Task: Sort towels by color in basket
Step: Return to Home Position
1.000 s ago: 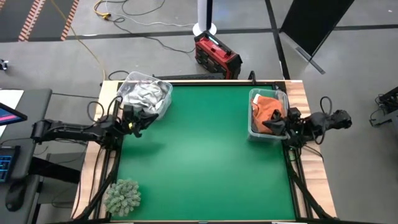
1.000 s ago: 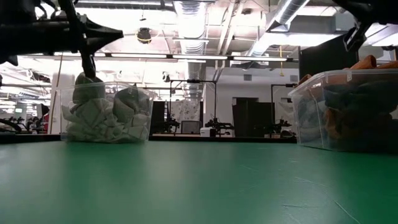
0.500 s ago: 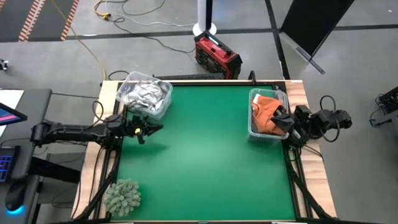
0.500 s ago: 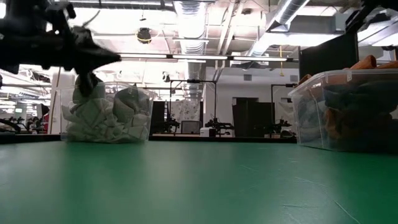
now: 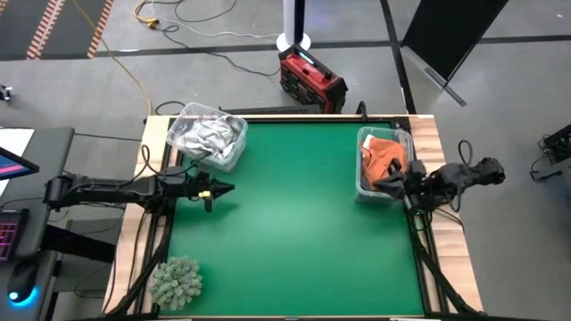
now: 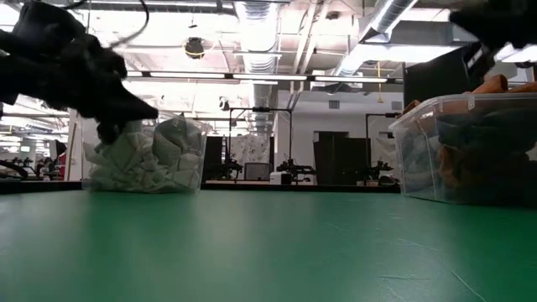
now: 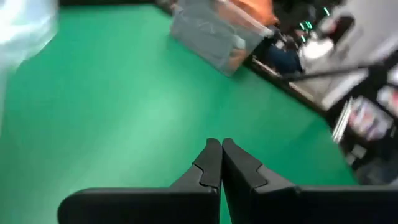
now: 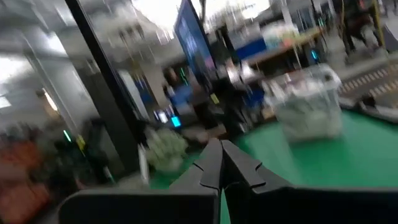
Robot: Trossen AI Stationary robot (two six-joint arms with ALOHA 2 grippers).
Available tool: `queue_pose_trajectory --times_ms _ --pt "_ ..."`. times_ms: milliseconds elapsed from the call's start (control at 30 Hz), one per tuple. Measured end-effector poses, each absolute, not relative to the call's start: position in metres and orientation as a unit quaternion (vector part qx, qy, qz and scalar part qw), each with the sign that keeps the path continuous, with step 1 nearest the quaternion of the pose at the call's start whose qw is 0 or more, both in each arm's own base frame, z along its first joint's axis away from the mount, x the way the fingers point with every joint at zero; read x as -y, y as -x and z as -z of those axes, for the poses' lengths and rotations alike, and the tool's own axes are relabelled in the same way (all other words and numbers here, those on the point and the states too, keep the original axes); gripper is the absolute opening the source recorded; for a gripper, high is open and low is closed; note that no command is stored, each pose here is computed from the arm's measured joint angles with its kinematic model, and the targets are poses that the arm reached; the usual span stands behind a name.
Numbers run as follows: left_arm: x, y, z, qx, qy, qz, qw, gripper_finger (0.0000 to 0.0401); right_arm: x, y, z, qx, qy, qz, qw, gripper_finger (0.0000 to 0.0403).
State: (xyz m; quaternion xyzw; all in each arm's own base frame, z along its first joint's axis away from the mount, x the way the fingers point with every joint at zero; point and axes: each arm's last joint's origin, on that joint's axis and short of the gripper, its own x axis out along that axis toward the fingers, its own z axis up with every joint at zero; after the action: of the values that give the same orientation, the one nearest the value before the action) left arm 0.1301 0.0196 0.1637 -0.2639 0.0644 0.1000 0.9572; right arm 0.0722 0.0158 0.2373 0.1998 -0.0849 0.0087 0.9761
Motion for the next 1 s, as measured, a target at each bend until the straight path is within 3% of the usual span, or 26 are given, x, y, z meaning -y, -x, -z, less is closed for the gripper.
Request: queue_pose_trajectory --times_ms 133,267,400,667,1000 --pt "-0.015 -0.132 -0.172 -0.047 0.097 -0.042 0.993 0.0003 -0.016 -0.074 -0.224 0.018 -0.176 0.003 0.984 0.0033" --pt "-0.01 -0.133 -0.178 -0.024 -0.078 0.01 0.997 0.0003 -0.016 -0.074 -0.214 -0.027 -0.159 0.011 0.987 0.0032" --pt "-0.012 -0.133 -0.18 -0.018 -0.074 -0.031 0.997 0.0004 -0.016 -0.073 -0.206 -0.066 -0.144 0.017 0.987 0.0032" --pt "-0.012 -0.133 -0.176 -0.034 -0.031 -0.034 0.998 0.0004 -0.015 -0.071 -0.196 -0.117 -0.123 0.026 0.985 0.0032" --pt "-0.012 -0.13 -0.16 -0.115 -0.02 -0.031 0.993 0.0004 -0.015 -0.071 -0.195 -0.121 -0.121 0.026 0.985 0.0032"
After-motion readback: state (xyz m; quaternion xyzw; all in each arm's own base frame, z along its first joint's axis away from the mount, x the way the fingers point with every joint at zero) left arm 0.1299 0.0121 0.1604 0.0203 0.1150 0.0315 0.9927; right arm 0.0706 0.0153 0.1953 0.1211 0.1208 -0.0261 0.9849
